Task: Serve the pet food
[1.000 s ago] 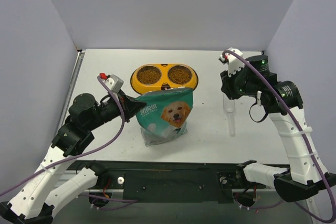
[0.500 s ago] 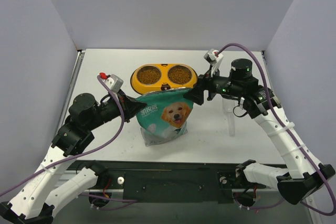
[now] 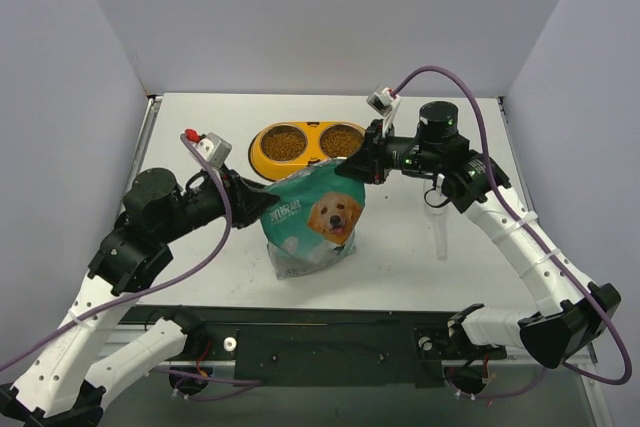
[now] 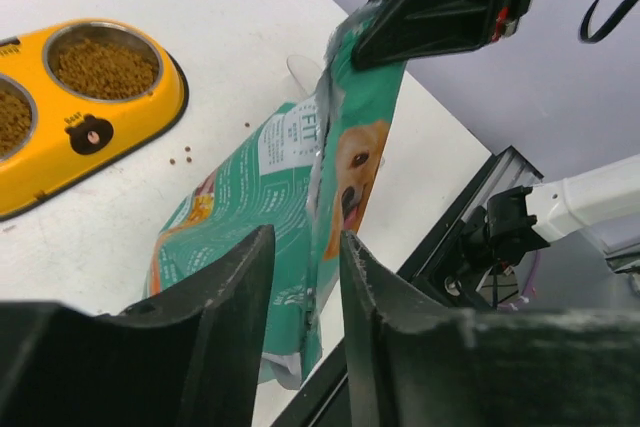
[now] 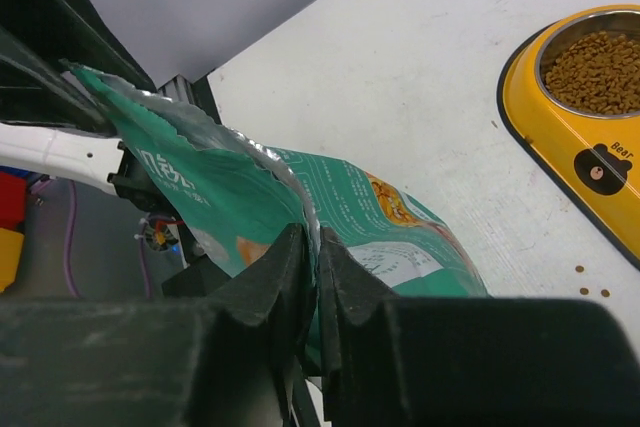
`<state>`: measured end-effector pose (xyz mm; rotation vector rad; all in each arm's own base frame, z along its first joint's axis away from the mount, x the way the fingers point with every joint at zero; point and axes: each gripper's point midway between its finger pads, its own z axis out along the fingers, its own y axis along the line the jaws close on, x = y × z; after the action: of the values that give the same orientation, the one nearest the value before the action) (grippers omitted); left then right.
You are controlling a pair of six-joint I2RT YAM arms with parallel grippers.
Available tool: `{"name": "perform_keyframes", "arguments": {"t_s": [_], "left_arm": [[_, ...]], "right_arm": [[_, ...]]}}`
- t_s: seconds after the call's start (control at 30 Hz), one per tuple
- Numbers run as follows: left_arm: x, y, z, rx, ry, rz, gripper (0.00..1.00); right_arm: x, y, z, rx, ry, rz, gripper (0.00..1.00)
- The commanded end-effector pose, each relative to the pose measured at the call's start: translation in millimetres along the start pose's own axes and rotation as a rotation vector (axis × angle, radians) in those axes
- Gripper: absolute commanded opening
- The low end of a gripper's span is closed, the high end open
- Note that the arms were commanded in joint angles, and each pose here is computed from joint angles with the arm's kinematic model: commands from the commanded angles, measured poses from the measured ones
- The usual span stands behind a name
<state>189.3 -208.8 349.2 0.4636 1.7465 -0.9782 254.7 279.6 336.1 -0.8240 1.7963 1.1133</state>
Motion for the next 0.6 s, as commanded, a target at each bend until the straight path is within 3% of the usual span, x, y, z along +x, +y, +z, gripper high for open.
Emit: {"name": "perform_keyframes", "arguments": {"t_s": [0.0,0.03,0.1,0.17,0.23,0.33,0.57], "left_arm": [[-58.5,-18.4,-17.7,-0.010,-0.118,0.062,0.50],[-70.1,-21.6,-21.8,-0.018,-0.137,0.071,0.59],[-86.3,-18.9,-21.9,-0.058,-0.162,0.074,0.66],[-97.1,-18.7,-15.9,-0.069,-0.158,0.076,0.68],[-100.6,-15.1,-4.0,-0.085,-0.135,0.055,0.69],[-97.4,-15.2,20.6,-0.067,-0.085,0.035,0.69],[-56.5,-43.7,55.3,0.010,0.058,0.090,0.73]], "right_arm": [[-15.2,11.5,-1.3,-0.051,-0.062,-0.013,0.01],[-13.8,12.1,-1.3,-0.056,-0.056,-0.003,0.00],[-12.3,11.9,-3.4,-0.054,-0.051,0.001,0.01],[-11.3,12.4,-6.3,-0.050,-0.051,0.011,0.06],[-11.1,15.1,-10.0,-0.047,-0.055,0.008,0.17],[-3.3,16.2,-13.4,-0.040,-0.044,0.012,0.22],[22.1,19.7,-21.4,-0.044,0.013,0.031,0.34]]}}
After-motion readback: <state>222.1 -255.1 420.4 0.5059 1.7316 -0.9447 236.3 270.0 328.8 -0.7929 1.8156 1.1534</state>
